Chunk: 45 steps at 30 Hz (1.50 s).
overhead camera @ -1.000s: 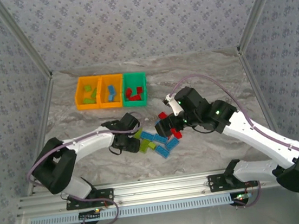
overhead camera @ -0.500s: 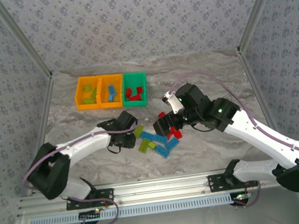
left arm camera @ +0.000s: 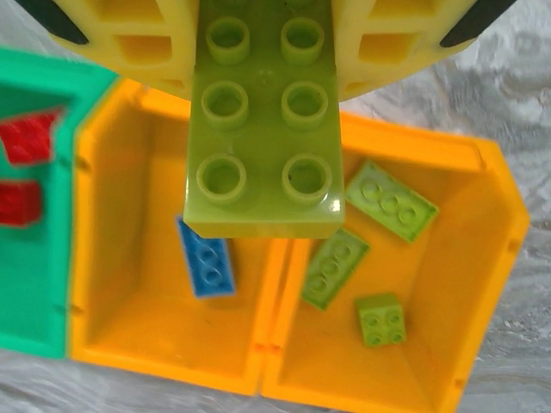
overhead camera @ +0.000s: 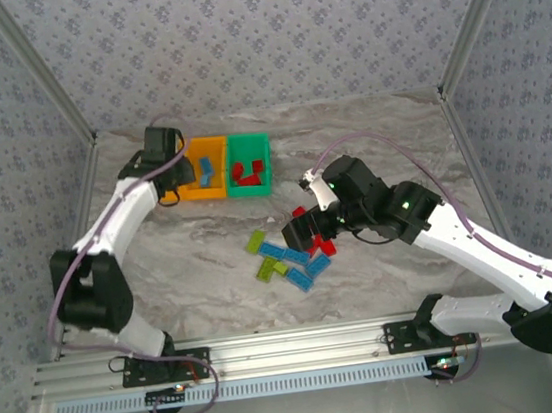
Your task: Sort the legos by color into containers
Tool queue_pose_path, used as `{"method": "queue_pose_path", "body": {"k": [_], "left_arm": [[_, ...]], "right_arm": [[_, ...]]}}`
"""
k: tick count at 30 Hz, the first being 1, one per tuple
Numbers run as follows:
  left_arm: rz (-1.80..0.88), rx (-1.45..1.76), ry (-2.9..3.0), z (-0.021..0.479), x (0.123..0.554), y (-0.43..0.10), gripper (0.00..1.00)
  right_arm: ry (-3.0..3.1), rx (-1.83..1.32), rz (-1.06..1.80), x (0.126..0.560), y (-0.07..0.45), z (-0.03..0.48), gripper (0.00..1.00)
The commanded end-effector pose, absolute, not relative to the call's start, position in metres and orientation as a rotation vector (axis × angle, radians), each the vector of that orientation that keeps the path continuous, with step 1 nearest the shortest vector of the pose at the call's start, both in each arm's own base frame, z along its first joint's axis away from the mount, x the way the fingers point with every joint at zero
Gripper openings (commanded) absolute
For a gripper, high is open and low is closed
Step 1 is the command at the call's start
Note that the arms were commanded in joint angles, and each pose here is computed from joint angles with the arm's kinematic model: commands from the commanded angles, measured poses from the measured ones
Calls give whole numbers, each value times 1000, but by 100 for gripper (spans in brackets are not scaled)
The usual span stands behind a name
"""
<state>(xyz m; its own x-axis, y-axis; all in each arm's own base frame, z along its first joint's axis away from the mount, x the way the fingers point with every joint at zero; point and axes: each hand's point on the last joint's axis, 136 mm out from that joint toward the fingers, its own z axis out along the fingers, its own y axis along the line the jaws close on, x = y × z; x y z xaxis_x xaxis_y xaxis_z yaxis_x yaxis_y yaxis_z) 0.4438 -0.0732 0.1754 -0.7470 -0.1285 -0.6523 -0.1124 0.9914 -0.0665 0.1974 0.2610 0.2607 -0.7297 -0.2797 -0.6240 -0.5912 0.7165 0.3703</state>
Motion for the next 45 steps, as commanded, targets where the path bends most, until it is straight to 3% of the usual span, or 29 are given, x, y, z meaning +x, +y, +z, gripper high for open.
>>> {"method": "queue_pose_path", "body": {"k": [1,4,9,13,17,20,27,31,35,39,42,45], "left_arm": [[-3,-220,2420,173,473,-55,21],[11,-282,2432,166,498,-36,25],[-18,-284,2516,145,527,-22,43],[-18,-280,2516,152,527,-18,57],[-137,-274,2446,190,507,-34,59],[-217,-202,2364,232,472,-65,58],[-311,329,2135,312,341,-176,59],[-320,803,1965,320,256,-223,59],[-243,1269,1812,295,183,-238,62],[-228,1558,1677,262,139,-240,73],[-224,1599,1636,246,134,-240,92],[-195,1601,1643,241,137,-237,99]], "right_arm": [[2400,-623,742,195,253,260,100],[2410,-617,740,191,250,259,100],[2417,-585,719,188,241,253,100],[2437,-516,667,193,233,245,100],[2459,-418,560,205,220,234,100],[2484,-293,438,220,202,224,100],[2549,-23,376,253,173,194,100],[2573,33,374,269,168,174,100],[2604,39,269,287,162,152,99],[2639,-25,305,308,179,128,93],[2680,-22,311,323,186,107,91],[2723,-7,299,337,189,87,86]]}}
